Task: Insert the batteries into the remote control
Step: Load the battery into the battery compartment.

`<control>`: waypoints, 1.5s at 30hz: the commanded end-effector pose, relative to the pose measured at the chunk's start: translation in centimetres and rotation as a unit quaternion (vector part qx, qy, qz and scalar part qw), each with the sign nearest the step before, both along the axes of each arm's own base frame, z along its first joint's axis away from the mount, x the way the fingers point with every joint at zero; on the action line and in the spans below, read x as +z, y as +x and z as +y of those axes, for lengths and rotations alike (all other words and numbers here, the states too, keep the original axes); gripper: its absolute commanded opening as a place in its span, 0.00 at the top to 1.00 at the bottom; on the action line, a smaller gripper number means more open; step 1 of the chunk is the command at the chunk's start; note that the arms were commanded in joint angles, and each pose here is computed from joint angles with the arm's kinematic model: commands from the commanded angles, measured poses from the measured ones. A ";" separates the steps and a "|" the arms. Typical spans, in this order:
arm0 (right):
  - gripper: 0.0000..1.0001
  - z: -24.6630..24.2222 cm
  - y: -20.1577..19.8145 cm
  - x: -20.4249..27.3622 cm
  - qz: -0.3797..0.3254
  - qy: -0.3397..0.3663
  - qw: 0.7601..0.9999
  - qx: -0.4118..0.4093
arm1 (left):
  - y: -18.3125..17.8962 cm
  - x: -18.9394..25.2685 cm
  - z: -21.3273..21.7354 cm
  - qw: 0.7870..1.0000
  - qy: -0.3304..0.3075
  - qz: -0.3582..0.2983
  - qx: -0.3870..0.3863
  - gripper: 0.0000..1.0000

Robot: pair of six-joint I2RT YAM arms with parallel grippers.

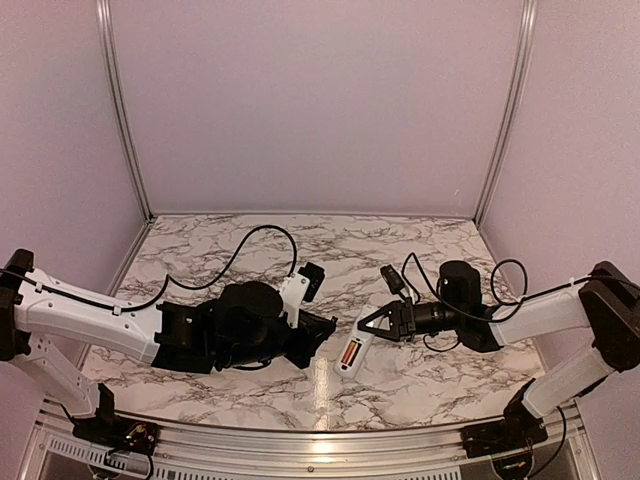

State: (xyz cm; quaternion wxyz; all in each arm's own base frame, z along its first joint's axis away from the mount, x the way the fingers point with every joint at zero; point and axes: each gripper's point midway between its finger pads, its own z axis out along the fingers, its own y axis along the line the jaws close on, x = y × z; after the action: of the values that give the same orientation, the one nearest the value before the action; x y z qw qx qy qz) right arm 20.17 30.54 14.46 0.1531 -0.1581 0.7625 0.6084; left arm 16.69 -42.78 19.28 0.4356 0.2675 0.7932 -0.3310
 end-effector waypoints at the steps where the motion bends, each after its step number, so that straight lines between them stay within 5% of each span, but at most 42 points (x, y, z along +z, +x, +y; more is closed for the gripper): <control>1: 1.00 1.9 0.7 3.1 -0.026 0.046 0.999 0.005 | -0.3 1.3 -1.6 0.999 -0.027 -0.023 -0.018 1.00; 21: 1.00 2.1 0.1 3.6 0.024 0.075 0.997 0.005 | -0.1 -1.5 -4.7 0.999 0.024 -0.036 -0.019 1.00; 45: 1.00 1.9 0.3 4.5 0.031 0.090 0.995 0.006 | -0.2 -3.7 -2.8 0.999 0.049 -0.018 0.012 0.96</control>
State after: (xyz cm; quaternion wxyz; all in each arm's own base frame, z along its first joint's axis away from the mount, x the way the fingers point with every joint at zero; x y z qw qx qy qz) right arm 20.49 32.24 17.31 0.1283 -0.1120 0.7275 0.6647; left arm 17.06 -46.51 17.67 0.4600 0.2748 0.7883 -0.3024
